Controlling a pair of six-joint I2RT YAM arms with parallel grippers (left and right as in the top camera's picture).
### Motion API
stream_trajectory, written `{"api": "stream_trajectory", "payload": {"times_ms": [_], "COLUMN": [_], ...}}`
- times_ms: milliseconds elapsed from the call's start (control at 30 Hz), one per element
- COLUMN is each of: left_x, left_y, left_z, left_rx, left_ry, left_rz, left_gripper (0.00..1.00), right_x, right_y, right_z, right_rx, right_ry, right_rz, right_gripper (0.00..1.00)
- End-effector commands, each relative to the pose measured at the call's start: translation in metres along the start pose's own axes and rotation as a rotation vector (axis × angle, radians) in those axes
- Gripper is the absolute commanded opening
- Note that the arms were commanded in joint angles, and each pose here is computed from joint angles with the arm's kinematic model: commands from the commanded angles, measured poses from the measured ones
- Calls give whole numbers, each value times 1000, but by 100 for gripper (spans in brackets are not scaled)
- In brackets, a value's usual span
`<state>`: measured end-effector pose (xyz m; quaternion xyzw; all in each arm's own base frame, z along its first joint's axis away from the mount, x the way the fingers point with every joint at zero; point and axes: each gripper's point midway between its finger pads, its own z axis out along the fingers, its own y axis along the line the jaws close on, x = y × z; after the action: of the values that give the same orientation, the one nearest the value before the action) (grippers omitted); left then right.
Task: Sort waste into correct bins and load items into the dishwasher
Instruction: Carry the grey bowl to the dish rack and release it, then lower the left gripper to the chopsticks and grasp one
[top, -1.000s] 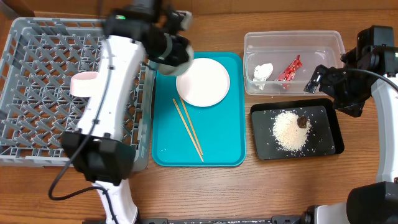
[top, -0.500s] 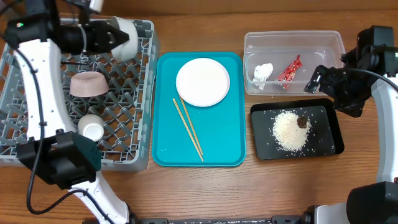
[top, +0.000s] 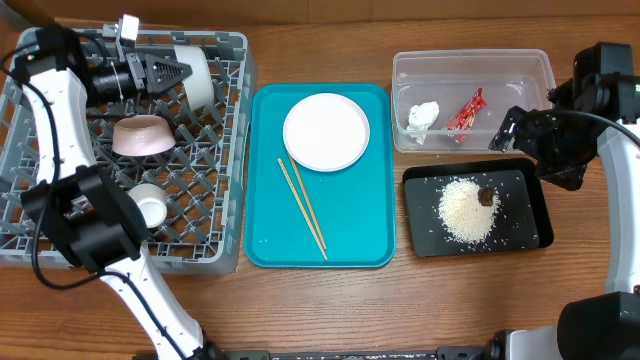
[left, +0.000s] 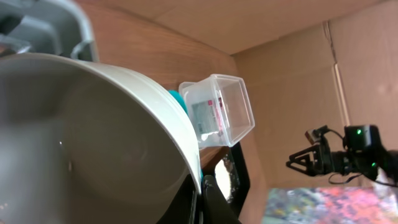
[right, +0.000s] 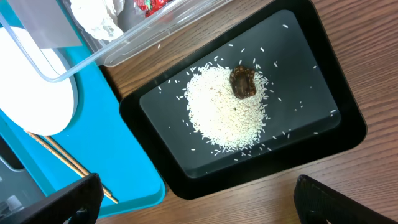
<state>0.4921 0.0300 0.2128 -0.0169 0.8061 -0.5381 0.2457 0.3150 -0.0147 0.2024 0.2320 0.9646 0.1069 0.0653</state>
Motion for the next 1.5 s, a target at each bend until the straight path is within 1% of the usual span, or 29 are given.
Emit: {"api": "stream_trajectory", "payload": {"times_ms": [0,167,200,233,267,300,333,367,500,567,700,833,933,1000,1033,1100,1200,1300,1433,1467], "left_x": [-2,-1,-1,-1,0,2,5,7,14,15,8,6,4,5,6,12,24,43,81,85], "left_y": [13,31,34,38,42,46,50,54,70,69,53,34,5,-15,-21,-28,-37,-49,-57,-58], "left_z": [-6,-14,-17,-19,-23,-26,-29,-33,-51,-60,-83,-104,-117,-125,-129,-141,-156,-148,-126,-124], "left_rx": [57,44,30,12,-11,-29,-52,-74,-158,-177,-223,-356,-438,-494,-542,-695,-908,-991,-1043,-1056], "left_ry": [-28,-42,-43,-44,-43,-40,-36,-31,-26,-32,-63,-68,-86,-102,-108,-123,-163,-122,3,16], "left_rz": [-30,-63,-64,-66,-73,-86,-104,-121,-165,-148,-97,-23,46,67,58,12,-103,-154,-271,-284], "left_gripper": [4,4,6,11,22,40,52,61,87,100,100,100,100,100,100,100,100,100,100,100], "right_x": [0,0,0,0,0,0,0,0,-1,0,-1,-1,-1,-1,-1,-1,-1,-1,0,0], "right_y": [-1,0,-1,-1,-1,-1,-1,-1,-1,0,-1,-1,-1,-1,0,0,-1,0,-1,-1], "right_z": [-6,-6,-6,-6,-6,-6,-6,-6,-6,-6,-6,-6,-6,-6,-6,-6,-6,-6,-6,-6], "right_rx": [0,0,0,0,0,0,0,0,0,0,0,0,0,0,0,0,0,0,0,0], "right_ry": [-21,-22,-21,-21,-21,-21,-22,-22,-22,-22,-22,-22,-22,-22,-22,-22,-22,-22,-21,-21], "right_rz": [-3,-2,-2,-2,-2,-2,-3,-3,-3,-3,-3,-3,-3,-3,-3,-3,-3,-3,-2,-2], "right_gripper": [100,100,100,100,100,100,100,100,100,100,100,100,100,100,100,100,100,100,100,100]}}
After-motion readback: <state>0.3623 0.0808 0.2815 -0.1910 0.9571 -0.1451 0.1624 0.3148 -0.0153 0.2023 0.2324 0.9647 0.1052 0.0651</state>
